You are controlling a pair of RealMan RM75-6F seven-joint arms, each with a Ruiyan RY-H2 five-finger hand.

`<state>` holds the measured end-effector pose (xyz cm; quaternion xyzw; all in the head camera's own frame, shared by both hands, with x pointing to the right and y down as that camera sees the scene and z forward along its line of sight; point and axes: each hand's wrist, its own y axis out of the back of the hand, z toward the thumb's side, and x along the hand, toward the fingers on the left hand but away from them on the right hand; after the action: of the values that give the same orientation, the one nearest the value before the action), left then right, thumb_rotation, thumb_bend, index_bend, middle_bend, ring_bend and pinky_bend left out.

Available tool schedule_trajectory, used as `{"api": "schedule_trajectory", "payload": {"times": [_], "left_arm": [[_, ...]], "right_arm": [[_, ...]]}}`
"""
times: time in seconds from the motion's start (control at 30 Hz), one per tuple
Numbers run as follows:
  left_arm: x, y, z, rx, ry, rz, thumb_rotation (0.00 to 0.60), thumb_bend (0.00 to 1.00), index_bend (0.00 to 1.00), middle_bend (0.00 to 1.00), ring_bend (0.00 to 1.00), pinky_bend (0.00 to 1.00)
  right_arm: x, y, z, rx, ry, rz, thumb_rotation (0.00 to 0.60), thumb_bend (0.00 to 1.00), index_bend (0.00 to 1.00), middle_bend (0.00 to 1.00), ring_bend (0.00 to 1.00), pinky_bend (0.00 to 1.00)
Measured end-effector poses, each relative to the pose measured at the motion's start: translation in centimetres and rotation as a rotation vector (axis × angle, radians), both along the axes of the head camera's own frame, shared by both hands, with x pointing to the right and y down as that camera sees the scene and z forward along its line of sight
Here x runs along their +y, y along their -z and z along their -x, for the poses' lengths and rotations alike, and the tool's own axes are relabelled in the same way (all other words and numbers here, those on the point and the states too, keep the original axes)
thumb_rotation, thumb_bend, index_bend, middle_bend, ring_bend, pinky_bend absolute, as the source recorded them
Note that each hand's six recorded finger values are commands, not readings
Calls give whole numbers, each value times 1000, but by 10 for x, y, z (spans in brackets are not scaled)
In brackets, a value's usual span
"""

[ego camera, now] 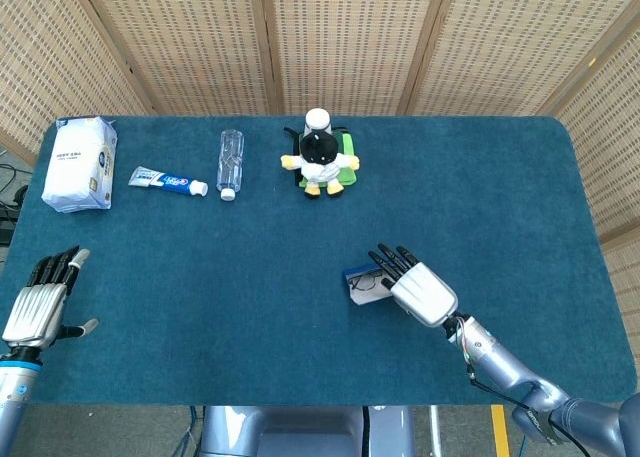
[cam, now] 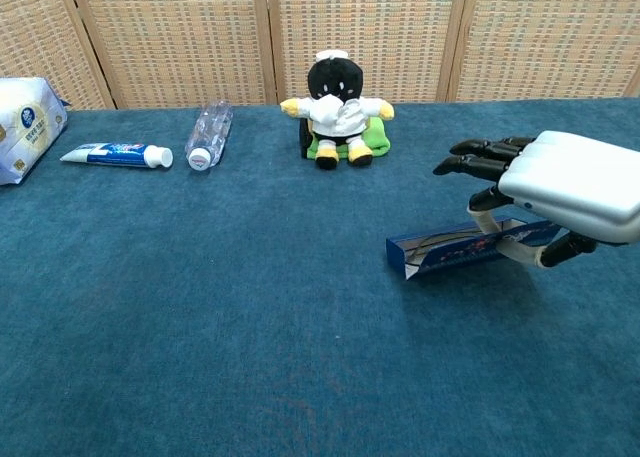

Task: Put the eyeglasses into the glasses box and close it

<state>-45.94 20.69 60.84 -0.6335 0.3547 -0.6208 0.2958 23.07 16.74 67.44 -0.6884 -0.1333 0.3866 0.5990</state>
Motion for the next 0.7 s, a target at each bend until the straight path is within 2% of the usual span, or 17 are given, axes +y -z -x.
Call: {"api": "schedule_trajectory", "payload": {"times": [0.4, 0.7], "left_arm": [[0, 0, 0, 0, -1, 2, 600, 29, 0, 0, 0, 0], [1, 0, 0, 1, 0, 1, 600, 28, 0, 0, 0, 0]], "right_arm": [[1, -20, -1, 111, 39, 38, 600, 569, 714, 115, 0, 204], [-2, -29, 9, 166, 94, 13, 600, 569, 713, 115, 0, 204]]}}
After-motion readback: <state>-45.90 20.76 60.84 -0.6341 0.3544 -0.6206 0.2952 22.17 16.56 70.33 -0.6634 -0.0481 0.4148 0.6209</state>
